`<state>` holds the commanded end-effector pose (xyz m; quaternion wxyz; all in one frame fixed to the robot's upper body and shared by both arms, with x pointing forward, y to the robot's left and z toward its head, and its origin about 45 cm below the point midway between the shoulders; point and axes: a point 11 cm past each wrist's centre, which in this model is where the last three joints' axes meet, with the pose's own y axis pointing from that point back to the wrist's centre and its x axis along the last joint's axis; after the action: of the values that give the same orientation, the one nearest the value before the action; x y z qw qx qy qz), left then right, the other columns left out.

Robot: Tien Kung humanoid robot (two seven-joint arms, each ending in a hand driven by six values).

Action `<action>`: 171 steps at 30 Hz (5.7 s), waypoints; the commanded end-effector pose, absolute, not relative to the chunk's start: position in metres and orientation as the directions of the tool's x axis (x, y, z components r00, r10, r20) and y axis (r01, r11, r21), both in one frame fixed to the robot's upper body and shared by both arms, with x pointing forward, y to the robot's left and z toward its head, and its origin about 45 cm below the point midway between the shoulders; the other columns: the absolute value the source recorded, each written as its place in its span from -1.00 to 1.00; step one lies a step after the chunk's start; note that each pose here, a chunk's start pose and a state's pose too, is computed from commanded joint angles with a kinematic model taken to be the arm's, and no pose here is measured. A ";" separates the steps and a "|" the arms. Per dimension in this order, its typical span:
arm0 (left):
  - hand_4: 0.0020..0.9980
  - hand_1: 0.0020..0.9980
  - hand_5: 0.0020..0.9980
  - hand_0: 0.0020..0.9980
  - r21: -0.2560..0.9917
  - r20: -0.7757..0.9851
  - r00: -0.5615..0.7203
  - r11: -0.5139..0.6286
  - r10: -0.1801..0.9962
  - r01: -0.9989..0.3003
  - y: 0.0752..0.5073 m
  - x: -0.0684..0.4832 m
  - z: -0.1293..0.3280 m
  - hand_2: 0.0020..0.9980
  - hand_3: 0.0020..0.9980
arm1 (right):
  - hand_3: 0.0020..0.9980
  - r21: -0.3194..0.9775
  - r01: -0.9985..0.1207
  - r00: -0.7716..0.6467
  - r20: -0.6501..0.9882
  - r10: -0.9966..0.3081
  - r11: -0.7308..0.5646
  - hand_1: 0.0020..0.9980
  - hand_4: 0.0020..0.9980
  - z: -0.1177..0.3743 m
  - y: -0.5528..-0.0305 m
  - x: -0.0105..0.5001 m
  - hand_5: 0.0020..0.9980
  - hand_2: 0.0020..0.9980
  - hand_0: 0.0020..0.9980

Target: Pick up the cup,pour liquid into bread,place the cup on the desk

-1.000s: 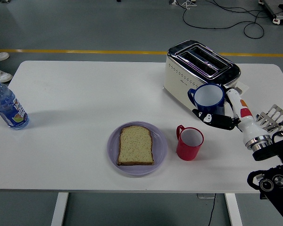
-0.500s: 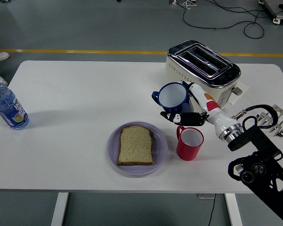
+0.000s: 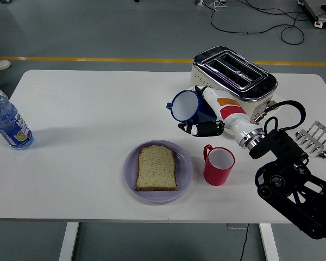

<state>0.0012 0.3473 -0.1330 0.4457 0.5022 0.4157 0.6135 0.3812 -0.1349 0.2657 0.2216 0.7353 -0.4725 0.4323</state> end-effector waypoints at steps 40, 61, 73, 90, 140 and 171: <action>-0.38 0.32 0.52 0.30 0.960 0.238 -0.115 -0.251 0.965 -0.123 0.344 0.002 -0.134 0.30 0.07 | 0.03 -0.206 -0.727 -0.311 0.949 0.047 -0.655 -0.24 0.13 0.283 -0.090 0.379 -1.00 0.01 0.05; -0.38 0.32 0.52 0.30 0.959 0.239 -0.116 -0.253 0.964 -0.127 0.345 0.002 -0.133 0.30 0.07 | 0.04 -0.295 -0.777 -0.139 0.942 -0.305 -0.556 -0.25 0.11 0.301 -0.123 0.384 -1.00 0.02 0.06; -0.38 0.32 0.53 0.30 0.961 0.240 -0.105 -0.251 0.965 -0.112 0.345 -0.006 -0.134 0.30 0.07 | 0.05 -0.271 -0.938 -0.001 0.630 -0.777 -0.218 -0.25 0.15 0.310 -0.207 0.390 -1.00 0.02 0.05; -0.38 0.32 0.53 0.30 0.963 0.243 -0.089 -0.251 0.966 -0.102 0.345 -0.013 -0.134 0.31 0.07 | 0.07 -0.029 -0.989 -0.148 0.097 -0.984 0.146 -0.26 0.11 0.227 -0.320 0.374 -1.00 0.02 0.08; -0.39 0.31 0.53 0.29 0.961 0.234 -0.089 -0.245 0.968 -0.131 0.343 0.004 -0.134 0.31 0.07 | 0.05 0.009 -0.964 -0.253 0.254 -0.933 0.264 -0.20 0.00 0.074 -0.351 0.302 -1.00 0.05 0.05; -0.39 0.32 0.53 0.30 0.964 0.238 -0.067 -0.244 0.969 -0.107 0.343 -0.009 -0.134 0.31 0.07 | 0.45 0.077 -0.968 -0.201 0.320 -0.926 0.237 -0.15 0.55 0.058 -0.348 0.297 -0.81 0.13 0.21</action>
<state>-0.0086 0.3434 -0.1343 0.4497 0.5140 0.4191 0.5982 0.2969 -0.3480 0.0583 0.1512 0.6137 -0.7717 0.0704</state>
